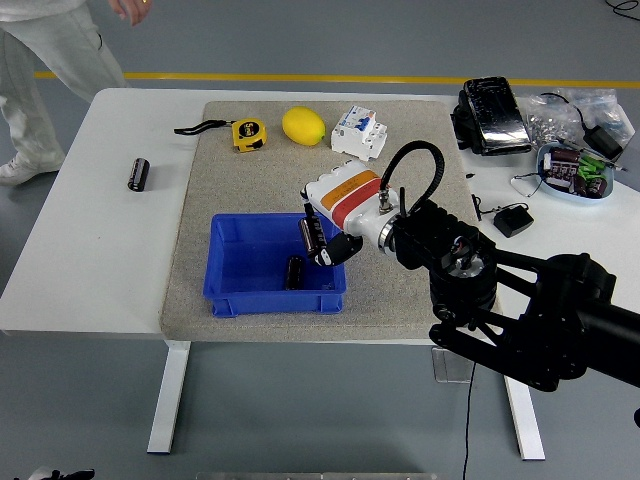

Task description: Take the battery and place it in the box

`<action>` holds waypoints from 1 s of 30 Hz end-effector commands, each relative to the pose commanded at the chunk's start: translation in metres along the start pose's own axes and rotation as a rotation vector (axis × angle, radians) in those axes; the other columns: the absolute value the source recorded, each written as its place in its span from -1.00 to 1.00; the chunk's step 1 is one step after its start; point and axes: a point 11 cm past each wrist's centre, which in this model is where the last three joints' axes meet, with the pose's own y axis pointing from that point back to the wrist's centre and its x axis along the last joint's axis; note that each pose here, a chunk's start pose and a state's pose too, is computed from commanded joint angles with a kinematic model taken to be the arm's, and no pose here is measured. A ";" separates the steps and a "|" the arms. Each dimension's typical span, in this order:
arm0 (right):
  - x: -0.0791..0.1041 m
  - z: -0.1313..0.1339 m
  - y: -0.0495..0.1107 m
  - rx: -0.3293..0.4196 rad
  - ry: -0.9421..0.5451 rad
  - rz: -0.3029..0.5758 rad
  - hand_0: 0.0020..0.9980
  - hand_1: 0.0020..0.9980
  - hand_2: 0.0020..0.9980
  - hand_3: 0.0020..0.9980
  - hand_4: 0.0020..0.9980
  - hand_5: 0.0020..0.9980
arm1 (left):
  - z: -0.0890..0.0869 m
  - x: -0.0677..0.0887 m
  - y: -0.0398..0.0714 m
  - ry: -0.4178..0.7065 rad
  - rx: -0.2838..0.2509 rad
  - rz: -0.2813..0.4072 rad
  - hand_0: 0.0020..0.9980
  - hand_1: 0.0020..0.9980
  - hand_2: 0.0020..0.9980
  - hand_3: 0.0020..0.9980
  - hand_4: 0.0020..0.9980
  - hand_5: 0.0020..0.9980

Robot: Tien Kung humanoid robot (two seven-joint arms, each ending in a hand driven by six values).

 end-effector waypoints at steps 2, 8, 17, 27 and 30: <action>-0.001 -0.002 -0.001 0.005 -0.004 -0.014 -1.00 -0.70 0.01 0.10 0.85 -0.14 | 0.000 0.000 0.000 0.000 0.000 0.001 0.40 0.35 0.42 0.19 0.21 -0.02; 0.000 0.000 -0.001 0.004 -0.006 -0.025 -1.00 -0.61 0.32 0.30 1.00 -0.03 | 0.000 0.001 0.000 0.001 0.001 0.003 0.40 0.35 0.43 0.19 0.21 -0.03; 0.000 0.005 -0.001 -0.011 -0.015 -0.028 -1.00 -0.59 0.41 0.46 1.00 0.03 | 0.001 0.001 0.000 0.000 0.000 0.001 0.40 0.36 0.42 0.18 0.21 -0.03; 0.022 0.034 0.005 -0.062 -0.079 0.062 -0.71 -0.25 0.49 0.53 1.00 0.05 | -0.003 0.000 0.000 0.002 0.005 -0.003 0.40 0.35 0.42 0.18 0.21 -0.03; 0.035 0.058 0.009 -0.098 -0.168 0.147 -0.71 -0.25 0.49 0.53 1.00 0.05 | -0.005 -0.001 0.000 0.001 0.007 -0.004 0.40 0.35 0.42 0.18 0.21 -0.03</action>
